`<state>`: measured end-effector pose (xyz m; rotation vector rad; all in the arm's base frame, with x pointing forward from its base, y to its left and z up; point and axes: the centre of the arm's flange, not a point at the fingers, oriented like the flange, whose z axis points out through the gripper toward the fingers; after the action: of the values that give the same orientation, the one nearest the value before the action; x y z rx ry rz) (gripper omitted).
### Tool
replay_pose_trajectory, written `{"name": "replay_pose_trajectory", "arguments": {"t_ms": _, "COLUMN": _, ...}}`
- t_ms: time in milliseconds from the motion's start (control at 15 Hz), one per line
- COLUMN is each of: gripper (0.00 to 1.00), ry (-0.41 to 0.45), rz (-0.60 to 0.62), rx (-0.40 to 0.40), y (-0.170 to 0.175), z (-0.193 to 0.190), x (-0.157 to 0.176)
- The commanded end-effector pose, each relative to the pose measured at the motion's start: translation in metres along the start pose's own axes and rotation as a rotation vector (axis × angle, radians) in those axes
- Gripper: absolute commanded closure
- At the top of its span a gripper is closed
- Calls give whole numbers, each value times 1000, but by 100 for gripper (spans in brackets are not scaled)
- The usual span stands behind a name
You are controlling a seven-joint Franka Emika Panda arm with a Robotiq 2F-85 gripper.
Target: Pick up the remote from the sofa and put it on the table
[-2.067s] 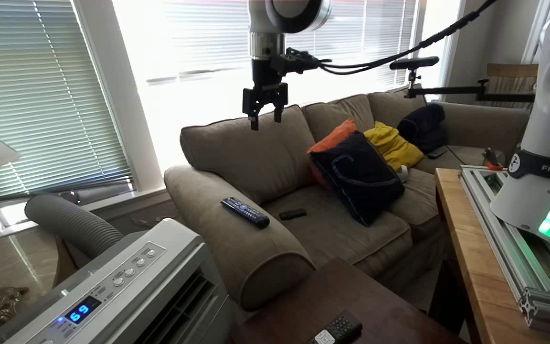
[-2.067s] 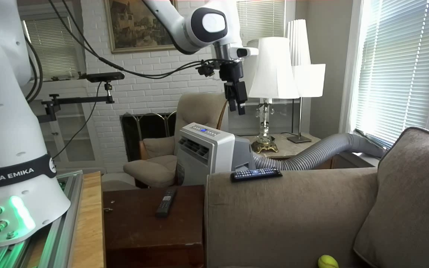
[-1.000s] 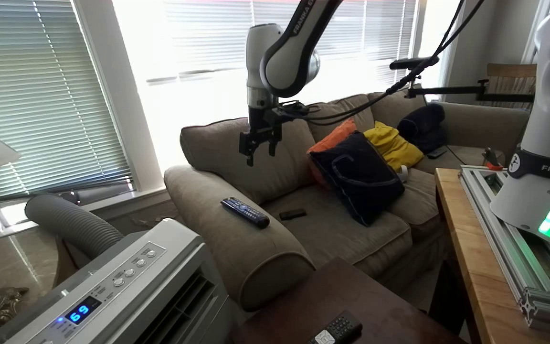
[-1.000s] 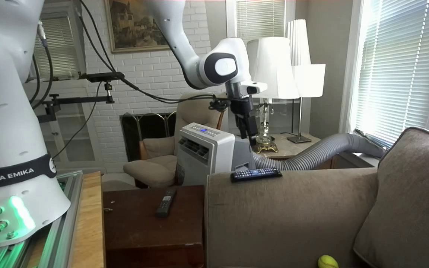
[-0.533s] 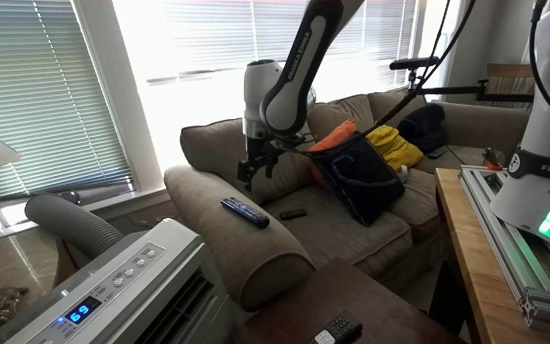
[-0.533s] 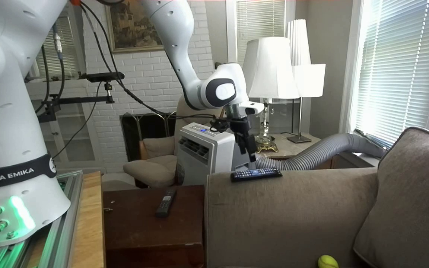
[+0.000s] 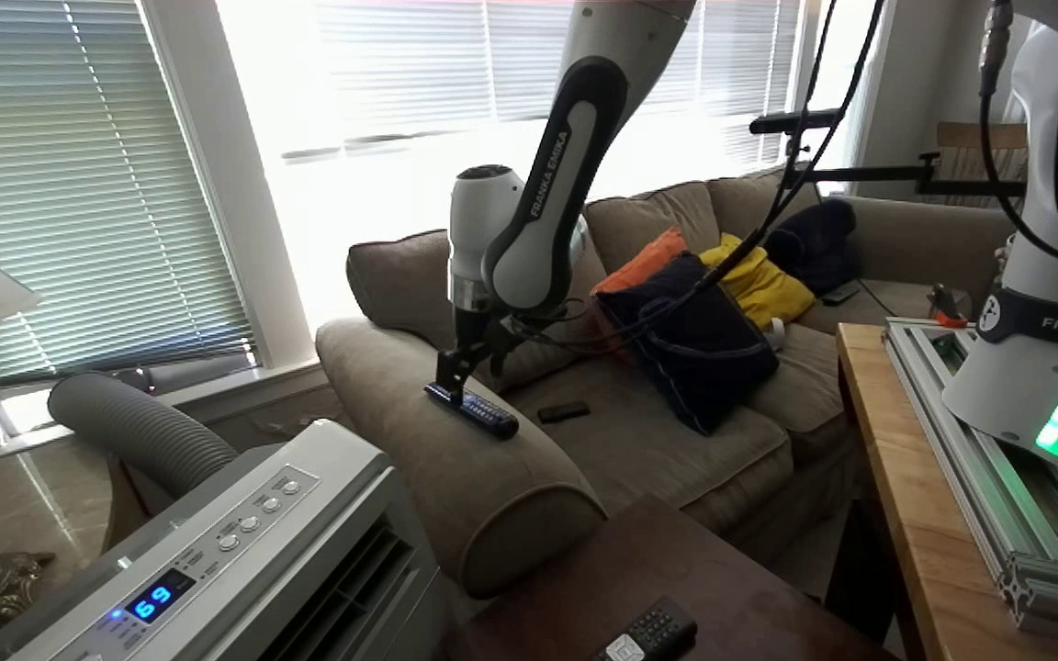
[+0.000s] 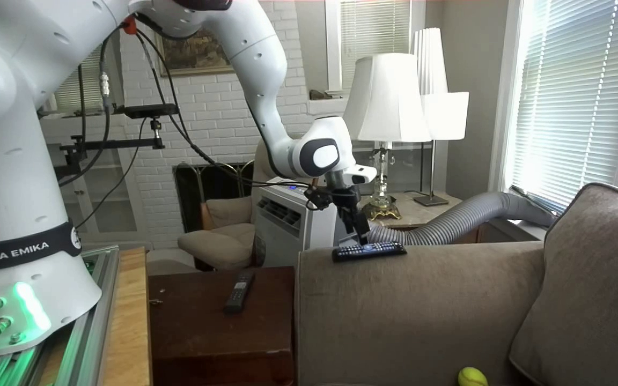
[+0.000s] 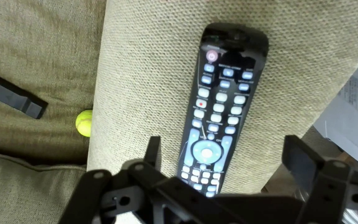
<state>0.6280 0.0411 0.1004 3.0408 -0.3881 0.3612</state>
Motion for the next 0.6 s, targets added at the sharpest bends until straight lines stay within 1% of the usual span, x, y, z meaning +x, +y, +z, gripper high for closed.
{"name": "replay_pose_trajectory", "arguments": {"t_ms": 0, "gripper": 0, "ry": 42, "rz": 52, "rx": -6, "y": -11, "z": 30, "x": 16}}
{"name": "replay_pose_trajectory", "arguments": {"t_ms": 533, "gripper": 0, "ry": 29, "rz": 117, "rx": -12, "y": -4, "z": 54, "x": 21}}
